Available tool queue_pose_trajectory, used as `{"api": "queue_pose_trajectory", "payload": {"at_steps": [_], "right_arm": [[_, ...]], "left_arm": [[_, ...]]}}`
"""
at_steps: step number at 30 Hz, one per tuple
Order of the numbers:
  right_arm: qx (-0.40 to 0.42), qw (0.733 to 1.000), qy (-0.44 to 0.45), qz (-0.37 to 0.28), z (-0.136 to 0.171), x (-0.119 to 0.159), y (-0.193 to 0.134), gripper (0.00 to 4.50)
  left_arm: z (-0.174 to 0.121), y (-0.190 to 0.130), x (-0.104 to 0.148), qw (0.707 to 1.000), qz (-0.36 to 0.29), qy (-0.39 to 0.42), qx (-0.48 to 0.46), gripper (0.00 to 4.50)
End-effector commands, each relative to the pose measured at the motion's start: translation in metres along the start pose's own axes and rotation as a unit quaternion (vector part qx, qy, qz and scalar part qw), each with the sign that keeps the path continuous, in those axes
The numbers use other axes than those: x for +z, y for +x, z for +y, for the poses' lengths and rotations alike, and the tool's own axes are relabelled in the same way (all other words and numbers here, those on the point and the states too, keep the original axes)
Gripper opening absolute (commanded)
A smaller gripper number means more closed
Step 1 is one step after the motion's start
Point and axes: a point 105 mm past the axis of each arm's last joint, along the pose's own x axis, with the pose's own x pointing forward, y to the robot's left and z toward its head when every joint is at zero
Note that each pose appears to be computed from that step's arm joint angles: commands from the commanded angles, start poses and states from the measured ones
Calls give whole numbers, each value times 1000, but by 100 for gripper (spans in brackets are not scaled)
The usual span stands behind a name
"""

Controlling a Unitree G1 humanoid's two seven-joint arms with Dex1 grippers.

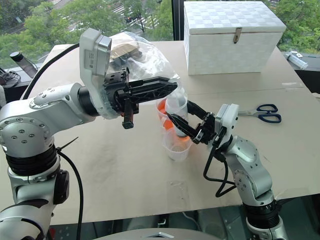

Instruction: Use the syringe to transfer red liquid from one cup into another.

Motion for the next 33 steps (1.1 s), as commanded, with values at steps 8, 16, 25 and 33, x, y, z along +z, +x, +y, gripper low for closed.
{"api": "queue_pose_trajectory", "payload": {"at_steps": [8, 16, 25, 33], "right_arm": [[7, 997, -5, -80, 3, 44, 13, 151], [2, 995, 7, -98, 1, 54, 18, 151], [8, 996, 8, -83, 1, 50, 14, 151], [7, 997, 30, -71, -3, 47, 9, 151]], "left_arm": [[-9, 2, -21, 999, 44, -14, -20, 2], [-12, 2, -26, 998, 47, -24, -28, 2], [-11, 2, -16, 999, 19, -2, -29, 84], [-5, -16, 11, 1000, -30, 7, -1, 427]]}}
